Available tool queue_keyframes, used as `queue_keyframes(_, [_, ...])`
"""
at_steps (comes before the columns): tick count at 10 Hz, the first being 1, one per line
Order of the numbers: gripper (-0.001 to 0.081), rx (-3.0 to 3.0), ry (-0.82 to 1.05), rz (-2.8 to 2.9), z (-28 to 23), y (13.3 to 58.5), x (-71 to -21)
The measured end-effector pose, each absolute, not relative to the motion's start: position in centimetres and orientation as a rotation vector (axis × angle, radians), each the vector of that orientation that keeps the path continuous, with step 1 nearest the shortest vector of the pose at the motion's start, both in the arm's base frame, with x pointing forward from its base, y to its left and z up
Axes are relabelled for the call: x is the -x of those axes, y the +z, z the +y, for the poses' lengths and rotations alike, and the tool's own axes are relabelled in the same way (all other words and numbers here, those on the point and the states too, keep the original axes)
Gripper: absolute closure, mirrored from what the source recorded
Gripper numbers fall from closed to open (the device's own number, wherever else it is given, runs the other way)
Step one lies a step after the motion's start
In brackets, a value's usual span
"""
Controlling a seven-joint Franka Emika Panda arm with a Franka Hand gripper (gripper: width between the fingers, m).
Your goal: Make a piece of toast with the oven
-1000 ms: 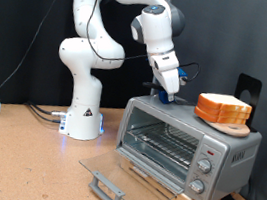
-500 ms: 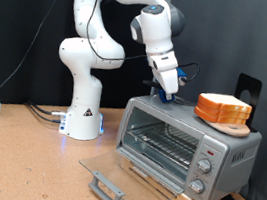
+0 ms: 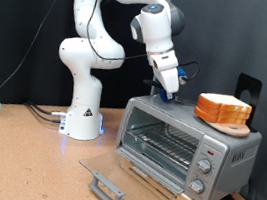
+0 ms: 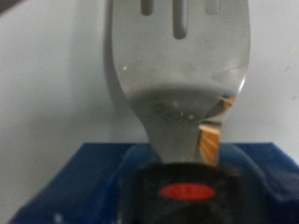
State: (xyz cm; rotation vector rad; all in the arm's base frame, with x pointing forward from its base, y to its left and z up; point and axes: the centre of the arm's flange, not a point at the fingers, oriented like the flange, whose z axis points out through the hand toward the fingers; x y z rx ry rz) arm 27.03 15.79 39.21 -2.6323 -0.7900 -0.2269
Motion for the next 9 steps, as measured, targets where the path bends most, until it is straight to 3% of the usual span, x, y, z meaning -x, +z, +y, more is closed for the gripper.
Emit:
queue_keyframes(5, [0.0412, 2.552, -0.200, -0.822, 14.9, 42.9, -26.6])
queue_keyframes(9, [0.0412, 2.626, -0.313, -0.626, 11.1, 43.7, -28.1])
